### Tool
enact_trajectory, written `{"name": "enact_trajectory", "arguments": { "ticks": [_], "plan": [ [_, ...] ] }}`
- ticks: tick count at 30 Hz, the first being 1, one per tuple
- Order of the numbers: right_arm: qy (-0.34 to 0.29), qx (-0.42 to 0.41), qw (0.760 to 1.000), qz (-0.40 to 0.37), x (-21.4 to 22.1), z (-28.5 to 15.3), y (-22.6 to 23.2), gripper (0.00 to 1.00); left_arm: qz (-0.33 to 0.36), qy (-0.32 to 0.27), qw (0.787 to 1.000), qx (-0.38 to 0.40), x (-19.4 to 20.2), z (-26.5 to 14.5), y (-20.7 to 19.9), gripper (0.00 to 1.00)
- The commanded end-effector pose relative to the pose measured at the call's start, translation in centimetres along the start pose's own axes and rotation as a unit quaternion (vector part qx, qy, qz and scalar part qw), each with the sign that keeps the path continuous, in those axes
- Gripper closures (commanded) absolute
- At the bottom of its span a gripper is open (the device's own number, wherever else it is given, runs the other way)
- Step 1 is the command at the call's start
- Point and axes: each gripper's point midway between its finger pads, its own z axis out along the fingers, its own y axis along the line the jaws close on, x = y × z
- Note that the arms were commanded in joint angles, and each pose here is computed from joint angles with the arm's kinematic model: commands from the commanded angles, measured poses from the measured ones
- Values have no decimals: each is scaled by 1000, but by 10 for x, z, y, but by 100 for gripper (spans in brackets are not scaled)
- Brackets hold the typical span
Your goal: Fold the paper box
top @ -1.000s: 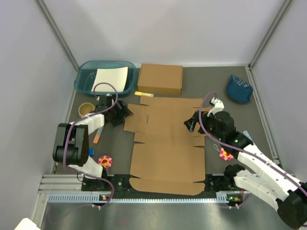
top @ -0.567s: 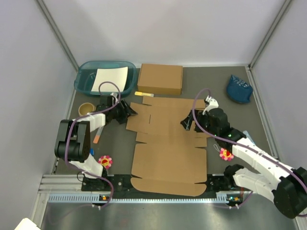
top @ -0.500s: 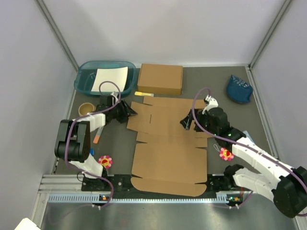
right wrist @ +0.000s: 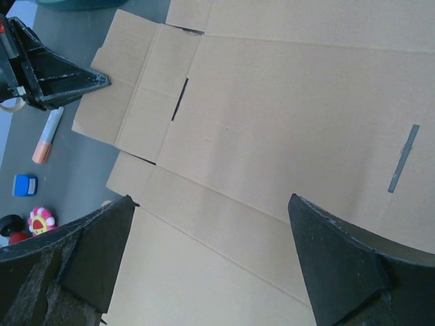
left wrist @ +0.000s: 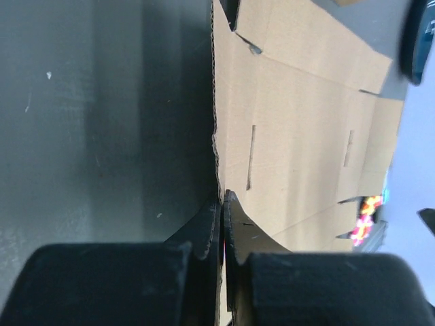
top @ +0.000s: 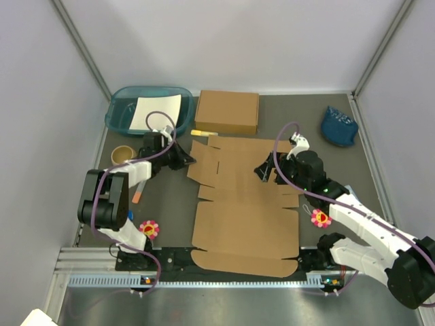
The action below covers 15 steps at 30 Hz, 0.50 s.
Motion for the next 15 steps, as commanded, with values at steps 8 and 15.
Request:
{"name": "enact_trajectory", "arguments": {
  "ticks": [8,15],
  "plan": [
    [-17,-26,999,-9,-17,-4,16,3,82,56,983,-154,30,-37,27,100],
    [-14,-26,1000,-10,-6,-8,10,3,97,40,967,-232,16,-70,32,56]
  ]
}}
